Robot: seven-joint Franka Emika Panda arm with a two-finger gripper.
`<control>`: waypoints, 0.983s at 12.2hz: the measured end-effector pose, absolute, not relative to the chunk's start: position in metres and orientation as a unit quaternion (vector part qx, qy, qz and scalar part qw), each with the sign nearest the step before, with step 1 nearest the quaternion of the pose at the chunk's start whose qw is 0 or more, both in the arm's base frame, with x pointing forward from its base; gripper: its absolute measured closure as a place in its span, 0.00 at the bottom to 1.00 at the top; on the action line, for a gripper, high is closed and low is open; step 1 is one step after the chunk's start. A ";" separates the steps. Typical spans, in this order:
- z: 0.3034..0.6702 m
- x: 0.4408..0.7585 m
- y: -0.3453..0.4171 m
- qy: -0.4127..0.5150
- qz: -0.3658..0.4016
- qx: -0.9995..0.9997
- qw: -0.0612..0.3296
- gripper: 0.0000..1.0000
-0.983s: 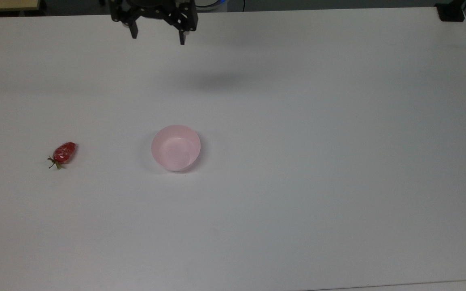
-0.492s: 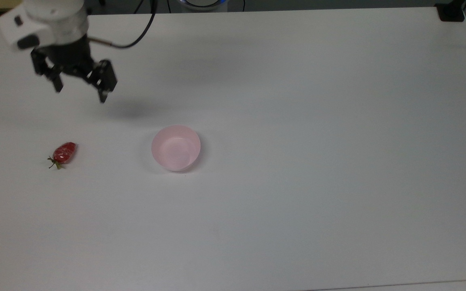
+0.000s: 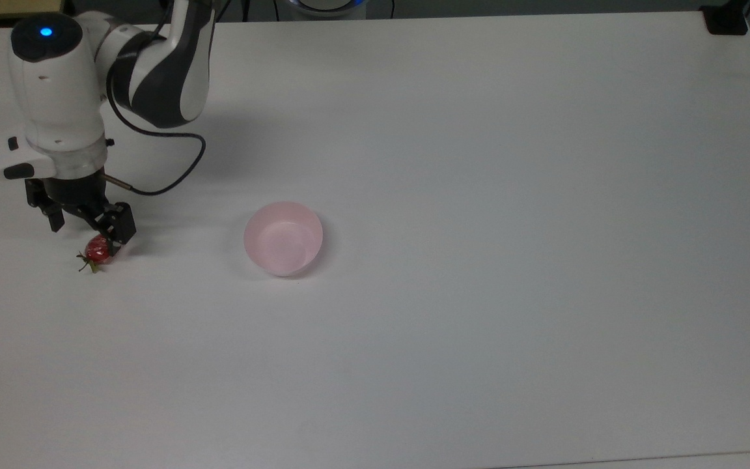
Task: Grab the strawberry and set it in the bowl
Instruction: 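Close the gripper on the red strawberry and lift it, then carry the strawberry over the pink bowl and lower it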
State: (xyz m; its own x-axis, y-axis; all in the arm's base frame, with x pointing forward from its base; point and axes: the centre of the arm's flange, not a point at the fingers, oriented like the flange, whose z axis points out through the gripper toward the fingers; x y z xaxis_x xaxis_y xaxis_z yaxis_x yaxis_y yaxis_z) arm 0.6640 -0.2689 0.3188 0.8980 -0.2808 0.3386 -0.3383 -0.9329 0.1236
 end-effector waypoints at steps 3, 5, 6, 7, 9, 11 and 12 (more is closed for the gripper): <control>0.308 0.668 -0.265 -0.179 0.163 0.966 0.086 0.00; 0.298 0.669 -0.264 -0.179 0.156 0.968 0.086 0.08; 0.296 0.670 -0.262 -0.178 0.155 0.968 0.085 0.14; 0.298 0.672 -0.258 -0.176 0.157 0.968 0.085 0.30; 0.300 0.674 -0.256 -0.174 0.159 0.968 0.084 0.57; 0.301 0.674 -0.257 -0.175 0.160 0.968 0.085 0.59; 0.303 0.675 -0.258 -0.175 0.162 0.967 0.085 0.59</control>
State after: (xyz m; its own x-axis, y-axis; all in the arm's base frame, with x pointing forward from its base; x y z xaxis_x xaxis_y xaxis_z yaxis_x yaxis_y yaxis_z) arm 0.6747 -0.2577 0.3030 0.8864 -0.3106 0.3433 -0.3658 -0.9244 0.1081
